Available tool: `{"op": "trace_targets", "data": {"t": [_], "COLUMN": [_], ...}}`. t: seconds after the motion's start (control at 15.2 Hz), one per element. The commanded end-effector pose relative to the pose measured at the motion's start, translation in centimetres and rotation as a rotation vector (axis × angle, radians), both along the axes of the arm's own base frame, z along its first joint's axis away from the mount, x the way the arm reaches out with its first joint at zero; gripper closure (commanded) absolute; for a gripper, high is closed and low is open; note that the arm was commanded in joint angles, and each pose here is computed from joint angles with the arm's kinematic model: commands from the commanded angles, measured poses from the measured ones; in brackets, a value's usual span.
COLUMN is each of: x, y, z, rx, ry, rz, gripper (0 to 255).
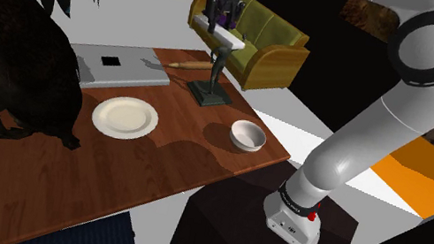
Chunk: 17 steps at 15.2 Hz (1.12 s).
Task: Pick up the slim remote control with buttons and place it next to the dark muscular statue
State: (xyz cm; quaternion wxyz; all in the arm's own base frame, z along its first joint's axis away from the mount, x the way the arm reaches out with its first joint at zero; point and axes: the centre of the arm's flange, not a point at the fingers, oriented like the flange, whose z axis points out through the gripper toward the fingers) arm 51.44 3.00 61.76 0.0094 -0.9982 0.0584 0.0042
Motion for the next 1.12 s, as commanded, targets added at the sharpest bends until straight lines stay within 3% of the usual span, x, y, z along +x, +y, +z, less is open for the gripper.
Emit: {"op": "trace_targets", "data": {"t": [0.0, 1.06], "x": [0.2, 0.2], "y": [-0.9, -0.9], "z": [-0.4, -8.8], "rx": [0.000, 0.000], "ry": [0.000, 0.000], "rz": [0.001, 0.001], "gripper": [255, 255]}}
